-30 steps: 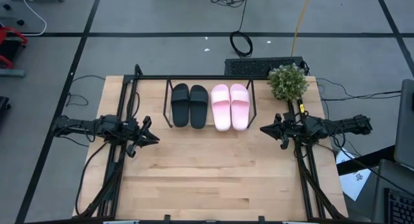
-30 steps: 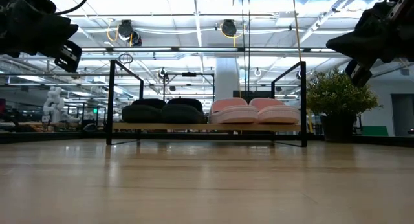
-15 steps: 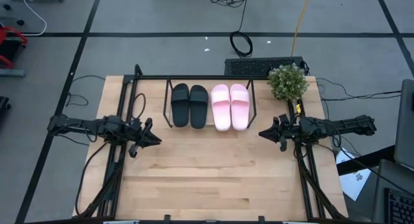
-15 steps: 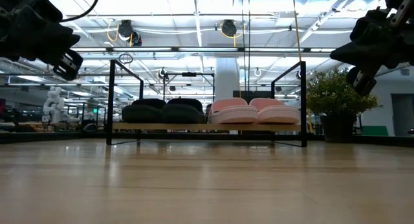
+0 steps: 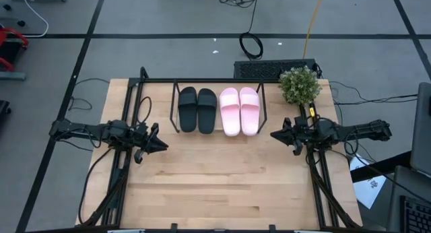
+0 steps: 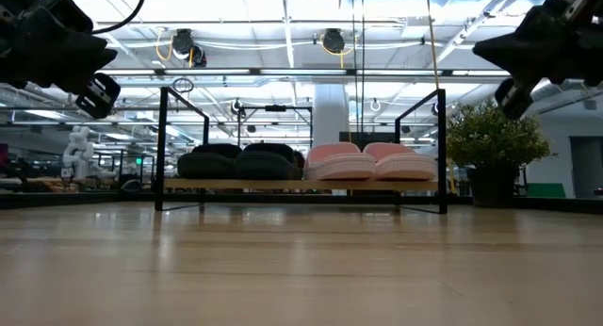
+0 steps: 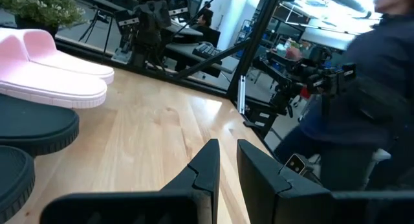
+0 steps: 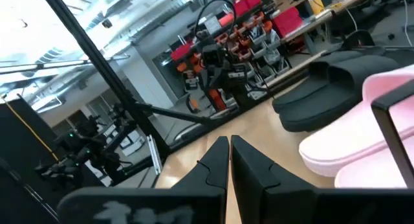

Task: Pick and place slides into the shelf
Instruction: Return to Home Position

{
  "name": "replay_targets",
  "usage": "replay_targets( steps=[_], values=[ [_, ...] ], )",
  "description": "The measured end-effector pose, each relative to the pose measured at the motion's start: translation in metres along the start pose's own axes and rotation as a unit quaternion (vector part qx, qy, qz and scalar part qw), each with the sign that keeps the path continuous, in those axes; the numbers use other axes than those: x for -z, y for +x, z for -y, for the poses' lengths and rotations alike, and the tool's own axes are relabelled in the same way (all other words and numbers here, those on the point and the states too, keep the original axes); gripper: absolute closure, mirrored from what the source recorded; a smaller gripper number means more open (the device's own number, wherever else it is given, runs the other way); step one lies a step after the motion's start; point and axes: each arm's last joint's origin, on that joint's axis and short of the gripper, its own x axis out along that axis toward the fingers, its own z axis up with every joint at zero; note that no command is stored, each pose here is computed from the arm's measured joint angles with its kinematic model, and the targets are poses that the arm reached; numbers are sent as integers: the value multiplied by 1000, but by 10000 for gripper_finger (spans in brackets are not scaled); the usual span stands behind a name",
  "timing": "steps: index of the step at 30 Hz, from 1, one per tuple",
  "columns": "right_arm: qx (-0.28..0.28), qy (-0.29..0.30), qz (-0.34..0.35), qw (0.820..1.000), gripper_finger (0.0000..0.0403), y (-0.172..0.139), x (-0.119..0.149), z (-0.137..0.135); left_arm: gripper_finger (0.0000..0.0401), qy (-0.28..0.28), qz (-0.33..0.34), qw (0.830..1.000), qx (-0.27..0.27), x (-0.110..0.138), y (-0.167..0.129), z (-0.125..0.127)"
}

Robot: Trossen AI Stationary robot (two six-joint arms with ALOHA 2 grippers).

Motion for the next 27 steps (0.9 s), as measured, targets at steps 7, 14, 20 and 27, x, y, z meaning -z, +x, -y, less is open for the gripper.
replay_targets(
  steps=[7, 14, 20, 27],
  values=[
    [-3, 2, 5, 1000, 394, 0, -1, -1, 350, 0, 0, 1000, 0, 0, 0, 0],
    [-4, 1, 7, 1000, 394, 0, -1, -1, 350, 1, 0, 1000, 0, 0, 0, 0],
    [-5, 1, 7, 1000, 394, 0, -2, -1, 350, 1, 0, 1000, 0, 0, 0, 0],
    [-5, 2, 7, 1000, 394, 0, -2, -1, 350, 1, 0, 1000, 0, 0, 0, 0]
  ],
)
